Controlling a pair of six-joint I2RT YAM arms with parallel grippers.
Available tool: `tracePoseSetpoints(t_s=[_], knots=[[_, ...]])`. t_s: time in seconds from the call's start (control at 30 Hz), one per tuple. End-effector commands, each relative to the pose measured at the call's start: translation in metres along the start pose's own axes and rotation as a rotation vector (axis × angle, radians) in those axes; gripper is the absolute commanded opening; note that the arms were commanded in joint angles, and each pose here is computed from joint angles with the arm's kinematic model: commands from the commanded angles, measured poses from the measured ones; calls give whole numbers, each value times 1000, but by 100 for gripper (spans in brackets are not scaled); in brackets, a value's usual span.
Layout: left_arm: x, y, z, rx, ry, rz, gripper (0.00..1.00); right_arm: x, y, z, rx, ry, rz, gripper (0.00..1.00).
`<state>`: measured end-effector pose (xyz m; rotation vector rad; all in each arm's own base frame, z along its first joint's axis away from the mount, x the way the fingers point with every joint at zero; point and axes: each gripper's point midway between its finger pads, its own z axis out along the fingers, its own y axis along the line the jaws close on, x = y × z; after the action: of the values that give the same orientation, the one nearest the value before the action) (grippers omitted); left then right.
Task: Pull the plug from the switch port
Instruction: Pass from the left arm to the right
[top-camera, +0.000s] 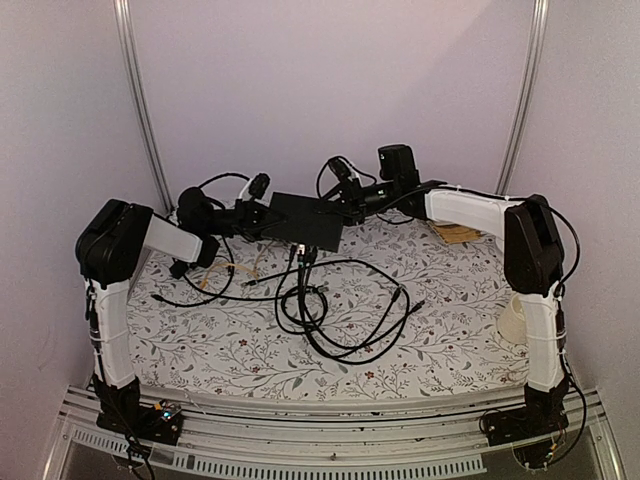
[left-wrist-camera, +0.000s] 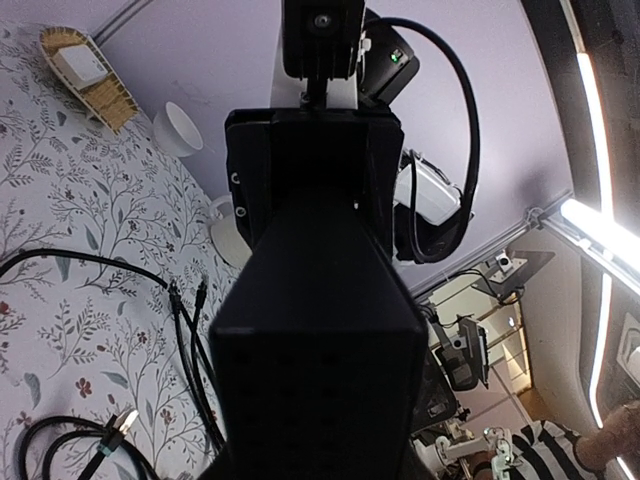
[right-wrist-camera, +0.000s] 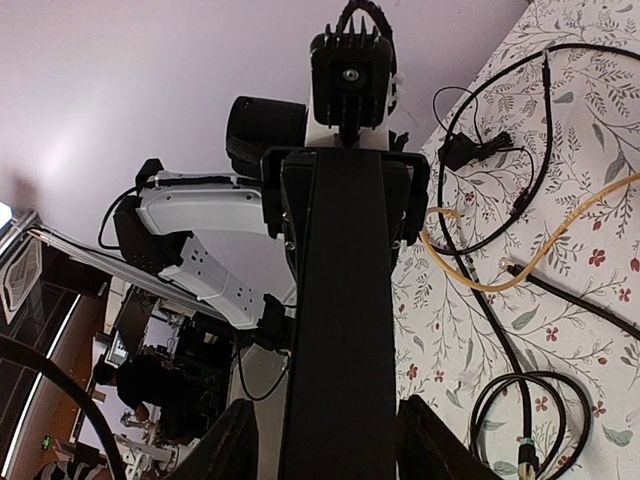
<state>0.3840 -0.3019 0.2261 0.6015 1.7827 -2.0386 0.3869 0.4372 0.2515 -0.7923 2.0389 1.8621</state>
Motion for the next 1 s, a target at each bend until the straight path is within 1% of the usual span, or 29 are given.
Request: tracePoseSetpoints(t_s=[0.0, 0.1, 0.17, 0.27, 0.3, 0.37, 0.4, 0.43, 0.47, 0.53, 0.6, 0.83, 0.97], knots=[[-11, -14, 7, 21, 4, 86, 0, 10, -4, 9, 5, 34, -2, 48], [-11, -14, 8, 22, 9, 86, 0, 12, -5, 9, 10, 39, 1, 41], [-11, -13, 8, 21, 9, 81, 0, 12, -6, 9, 13, 40, 4, 34], [-9, -12, 8, 18, 7, 79, 0, 14, -6, 10, 17, 40, 11, 21], [-9, -11, 8, 15, 3, 78, 0, 15, -8, 10, 17, 41, 14, 14], [-9, -8, 6, 0, -13, 71, 0, 17, -9, 10, 10, 41, 20, 5], [-10, -7, 4, -10, -24, 68, 0, 17, -8, 10, 5, 40, 21, 3], [-11, -5, 2, -20, -34, 68, 0, 18, -8, 10, 1, 38, 29, 2], [-12, -4, 0, -30, -47, 70, 4, 19, -7, 10, -4, 36, 29, 2], [-14, -3, -6, -52, -83, 72, 22, 20, -8, 9, -8, 31, 46, 2], [-17, -3, -11, -68, -113, 77, 32, 18, -8, 8, -5, 18, 47, 2], [-20, -5, -25, -103, -183, 86, 48, 4, -1, 5, -18, -34, 40, 2], [-19, -5, -30, -114, -210, 87, 51, -3, 2, 2, -25, -60, 52, 2]])
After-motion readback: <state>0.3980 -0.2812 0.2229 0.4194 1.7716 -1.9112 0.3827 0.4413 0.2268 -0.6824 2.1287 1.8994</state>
